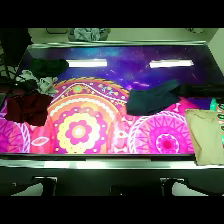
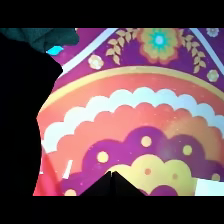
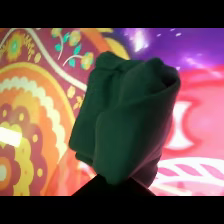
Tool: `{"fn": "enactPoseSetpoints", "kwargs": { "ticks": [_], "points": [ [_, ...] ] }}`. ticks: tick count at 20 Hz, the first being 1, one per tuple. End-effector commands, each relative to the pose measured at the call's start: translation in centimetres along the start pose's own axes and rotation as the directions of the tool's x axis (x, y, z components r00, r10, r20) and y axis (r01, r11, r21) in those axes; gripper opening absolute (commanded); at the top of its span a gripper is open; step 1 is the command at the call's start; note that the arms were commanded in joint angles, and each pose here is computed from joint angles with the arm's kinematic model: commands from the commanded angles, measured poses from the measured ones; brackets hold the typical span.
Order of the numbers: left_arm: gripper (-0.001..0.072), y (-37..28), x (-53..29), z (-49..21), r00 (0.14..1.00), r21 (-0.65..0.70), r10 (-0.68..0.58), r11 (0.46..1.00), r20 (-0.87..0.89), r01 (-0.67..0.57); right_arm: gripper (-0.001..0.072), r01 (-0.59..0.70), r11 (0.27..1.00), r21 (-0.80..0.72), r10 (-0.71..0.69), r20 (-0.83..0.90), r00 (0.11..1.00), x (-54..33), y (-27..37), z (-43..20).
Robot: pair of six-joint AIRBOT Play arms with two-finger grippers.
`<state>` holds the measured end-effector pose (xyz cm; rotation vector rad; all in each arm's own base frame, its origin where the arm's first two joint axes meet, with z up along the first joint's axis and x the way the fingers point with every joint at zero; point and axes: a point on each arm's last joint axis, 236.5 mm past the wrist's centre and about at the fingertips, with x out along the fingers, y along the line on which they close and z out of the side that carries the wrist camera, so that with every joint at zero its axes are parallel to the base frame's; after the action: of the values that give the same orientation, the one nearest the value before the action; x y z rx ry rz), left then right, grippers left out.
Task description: Fold the shirts.
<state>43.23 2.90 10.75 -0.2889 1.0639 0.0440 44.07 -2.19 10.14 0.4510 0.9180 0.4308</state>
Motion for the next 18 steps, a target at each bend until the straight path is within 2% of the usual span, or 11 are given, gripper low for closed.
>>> {"fn": "enactPoseSetpoints", "kwargs": {
  "ticks": [1, 6, 12, 15, 18],
  "points": [
    [0.0028, 0.0, 0.0, 0.0, 1.0, 0.023, 0.0, 1.0, 0.0, 0.0, 0.0044, 0.153, 0.983, 0.101, -0.162, 0.086, 0.983, -10.2, -4.7, 0.7],
    [0.0028, 0.0, 0.0, -0.1, 1.0, 0.052, 0.001, 0.999, -0.004, 0.0, 0.0045, 0.224, 0.936, 0.272, -0.279, 0.185, 0.942, -17.6, -9.6, 0.5],
    [0.0028, 0.0, 0.0, -0.5, 1.0, 0.074, 0.001, 0.997, -0.022, 0.001, 0.0045, 0.182, 0.902, 0.392, -0.307, 0.286, 0.908, -22.4, -11.7, -0.3],
    [0.0028, 0.0, 0.0, -0.5, 1.0, 0.074, 0.001, 0.997, -0.022, 0.001, 0.0045, 0.207, 0.881, 0.425, -0.336, 0.255, 0.906, -24.4, -12.2, -2.6],
    [0.0028, 0.0, -0.2, -0.5, 1.0, 0.075, 0.001, 0.997, -0.018, 0.001, 0.0044, 0.306, 0.823, 0.479, -0.424, 0.158, 0.892, -26.4, -13.7, -6.3]
  ]
}}
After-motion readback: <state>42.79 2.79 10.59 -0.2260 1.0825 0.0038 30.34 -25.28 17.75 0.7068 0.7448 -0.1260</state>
